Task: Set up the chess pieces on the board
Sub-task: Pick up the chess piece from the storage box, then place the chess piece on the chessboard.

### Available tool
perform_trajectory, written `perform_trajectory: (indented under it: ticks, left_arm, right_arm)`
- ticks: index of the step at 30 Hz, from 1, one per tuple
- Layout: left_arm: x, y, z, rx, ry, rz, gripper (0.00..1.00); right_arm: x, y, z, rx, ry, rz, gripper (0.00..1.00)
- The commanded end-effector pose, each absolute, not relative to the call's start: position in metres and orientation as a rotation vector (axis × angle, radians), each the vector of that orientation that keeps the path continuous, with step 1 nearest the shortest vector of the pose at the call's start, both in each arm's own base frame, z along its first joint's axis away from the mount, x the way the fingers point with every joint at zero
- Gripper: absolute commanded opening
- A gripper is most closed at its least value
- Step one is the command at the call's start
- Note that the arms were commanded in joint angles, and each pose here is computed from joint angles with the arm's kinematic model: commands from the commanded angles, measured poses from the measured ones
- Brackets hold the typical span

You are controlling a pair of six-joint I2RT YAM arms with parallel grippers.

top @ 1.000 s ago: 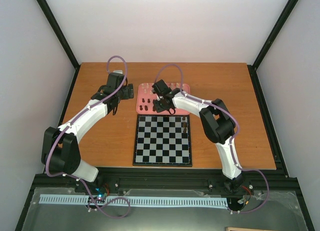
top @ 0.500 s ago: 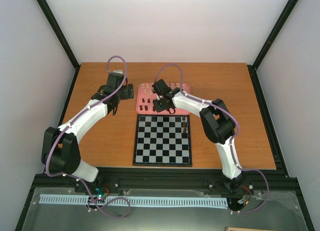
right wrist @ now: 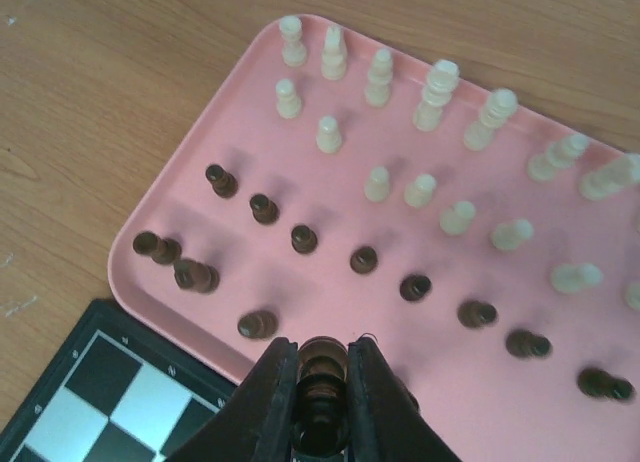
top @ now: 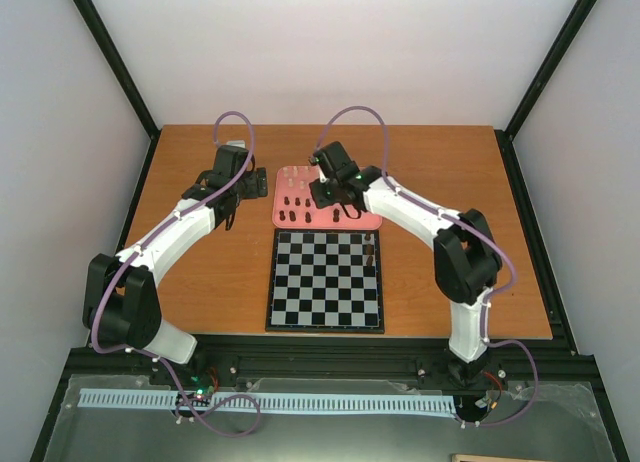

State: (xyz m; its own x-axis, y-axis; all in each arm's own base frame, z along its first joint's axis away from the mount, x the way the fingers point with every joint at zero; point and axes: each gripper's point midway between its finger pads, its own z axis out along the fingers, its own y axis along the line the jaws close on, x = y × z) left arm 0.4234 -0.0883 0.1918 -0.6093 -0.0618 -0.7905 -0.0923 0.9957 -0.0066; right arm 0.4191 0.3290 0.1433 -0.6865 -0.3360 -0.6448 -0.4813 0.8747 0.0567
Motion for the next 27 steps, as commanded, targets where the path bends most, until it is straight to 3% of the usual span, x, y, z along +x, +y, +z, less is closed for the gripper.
perform_trajectory:
  ticks: [1,10,27]
  left_arm:
    - [0.430,-0.088,0.207,-0.120,2.191,0.036,1.00]
    - [0.429,-0.089,0.210,-0.119,2.185,0.028,1.00]
    - [0.430,-0.088,0.207,-0.122,2.191,0.036,1.00]
  right_arm:
    - [0.402,0.303,0.160,-0.520,2.374,0.232,0.12]
    - [0.345,0.237,0.195,-0.347,2.333,0.212,0.12]
    - [0.249,0.195,0.131,-0.336,2.490,0.118,0.12]
